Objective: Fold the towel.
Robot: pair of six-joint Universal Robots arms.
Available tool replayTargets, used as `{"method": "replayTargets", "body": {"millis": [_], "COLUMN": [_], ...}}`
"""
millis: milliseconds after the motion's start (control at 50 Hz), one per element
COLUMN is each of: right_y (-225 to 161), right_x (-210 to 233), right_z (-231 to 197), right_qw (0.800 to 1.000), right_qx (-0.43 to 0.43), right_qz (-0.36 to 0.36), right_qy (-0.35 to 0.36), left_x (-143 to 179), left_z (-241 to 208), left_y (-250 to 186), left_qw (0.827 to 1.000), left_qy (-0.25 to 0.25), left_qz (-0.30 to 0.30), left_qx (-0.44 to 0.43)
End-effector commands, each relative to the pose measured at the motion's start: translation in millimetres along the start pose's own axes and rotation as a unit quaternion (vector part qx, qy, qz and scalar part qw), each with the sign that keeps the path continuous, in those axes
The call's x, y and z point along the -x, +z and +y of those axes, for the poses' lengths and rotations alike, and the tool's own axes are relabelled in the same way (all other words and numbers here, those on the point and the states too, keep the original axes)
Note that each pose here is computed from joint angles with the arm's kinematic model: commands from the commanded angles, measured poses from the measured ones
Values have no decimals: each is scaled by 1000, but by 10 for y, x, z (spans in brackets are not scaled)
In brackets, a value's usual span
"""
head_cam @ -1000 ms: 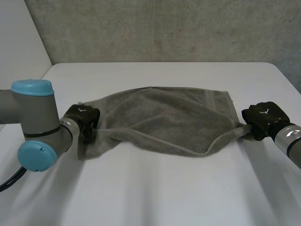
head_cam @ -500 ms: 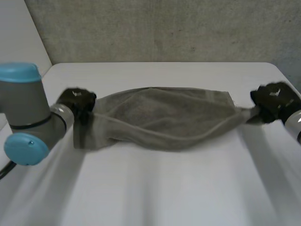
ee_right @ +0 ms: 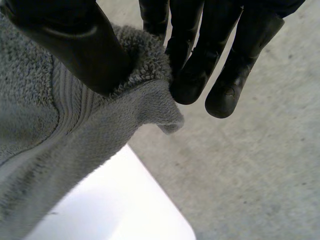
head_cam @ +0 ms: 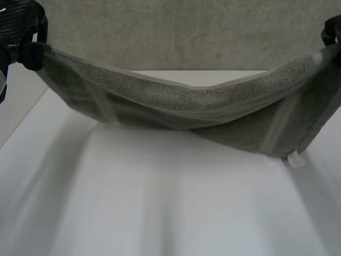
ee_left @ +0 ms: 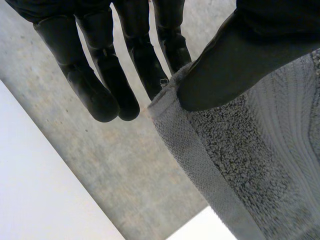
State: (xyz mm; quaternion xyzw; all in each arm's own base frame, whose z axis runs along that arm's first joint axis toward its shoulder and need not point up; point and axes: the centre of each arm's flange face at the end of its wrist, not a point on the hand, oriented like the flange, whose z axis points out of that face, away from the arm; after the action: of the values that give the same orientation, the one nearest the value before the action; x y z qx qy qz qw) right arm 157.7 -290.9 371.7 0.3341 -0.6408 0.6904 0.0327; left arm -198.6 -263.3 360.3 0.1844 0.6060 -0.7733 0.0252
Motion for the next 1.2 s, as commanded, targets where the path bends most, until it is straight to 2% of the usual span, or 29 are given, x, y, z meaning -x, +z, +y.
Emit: {"method": "replayTargets", "body": {"millis": [20, 60, 160, 240, 300, 340, 360, 380, 400, 440, 460, 500, 520, 540, 580, 620, 660, 680, 720, 740, 780, 960, 1040, 1100, 1200], "right_y": [317, 454, 751, 960, 1178, 1406, 1407, 1501, 1502, 1616, 1616, 1486, 1485, 1363, 1285, 1282, 1282, 1282, 1263, 1263, 1225, 1026, 881, 775, 613], "right_x": [160, 347, 658, 759, 802, 726, 726, 662, 661, 520, 520, 324, 323, 232, 192, 209, 288, 288, 476, 477, 711, 1099, 1278, 1378, 1364], "right_z": [481, 654, 941, 1027, 975, 726, 725, 581, 579, 292, 291, -154, -156, -339, -415, -377, -210, -209, 37, 38, 329, 912, 1176, 1315, 1275], "right_qw": [997, 993, 984, 981, 983, 989, 989, 987, 987, 972, 972, 943, 943, 933, 931, 937, 956, 956, 978, 978, 992, 998, 994, 990, 990], "right_qx": [59, 86, 127, 139, 115, 34, 34, -19, -20, -128, -129, -228, -229, -257, -264, -255, -208, -208, -143, -143, -80, 20, 67, 92, 97], "right_qz": [-53, -82, -108, -96, -66, -5, -4, 35, 35, 121, 121, 198, 198, 220, 223, 214, 183, 183, 123, 122, 58, -25, -59, -78, -78], "right_qy": [4, -16, -65, -99, -125, -144, -144, -154, -154, -155, -155, -137, -137, -126, -116, -107, -99, -98, -89, -89, -79, -59, -61, -69, -73], "left_x": [-145, -261, -430, -541, -565, -515, -514, -469, -468, -360, -360, -176, -175, -96, -55, -44, -68, -69, -142, -143, -267, -616, -751, -777, -653], "left_z": [447, 748, 1113, 1209, 1188, 991, 990, 855, 853, 529, 527, 151, 149, 39, -3, -17, 44, 45, 230, 231, 522, 1283, 1587, 1672, 1633], "left_y": [138, 293, 595, 793, 1016, 1241, 1242, 1332, 1333, 1450, 1450, 1469, 1469, 1468, 1460, 1453, 1428, 1428, 1394, 1394, 1314, 895, 620, 458, 268], "left_qw": [998, 994, 990, 990, 994, 999, 999, 999, 999, 991, 991, 974, 974, 967, 965, 964, 969, 969, 977, 977, 986, 995, 994, 993, 993], "left_qy": [0, 0, -1, 1, 2, 1, 1, -3, -3, -18, -18, -50, -50, -67, -80, -87, -91, -91, -90, -90, -85, -72, -41, -14, 24], "left_qz": [31, 46, 60, 69, 62, 36, 36, 21, 20, -16, -16, -59, -59, -74, -79, -77, -66, -66, -49, -49, -20, 60, 92, 102, 95], "left_qx": [61, 99, 130, 121, 87, 14, 13, -31, -32, -129, -129, -213, -214, -234, -238, -238, -219, -219, -185, -184, -141, -20, 35, 57, 67]}}
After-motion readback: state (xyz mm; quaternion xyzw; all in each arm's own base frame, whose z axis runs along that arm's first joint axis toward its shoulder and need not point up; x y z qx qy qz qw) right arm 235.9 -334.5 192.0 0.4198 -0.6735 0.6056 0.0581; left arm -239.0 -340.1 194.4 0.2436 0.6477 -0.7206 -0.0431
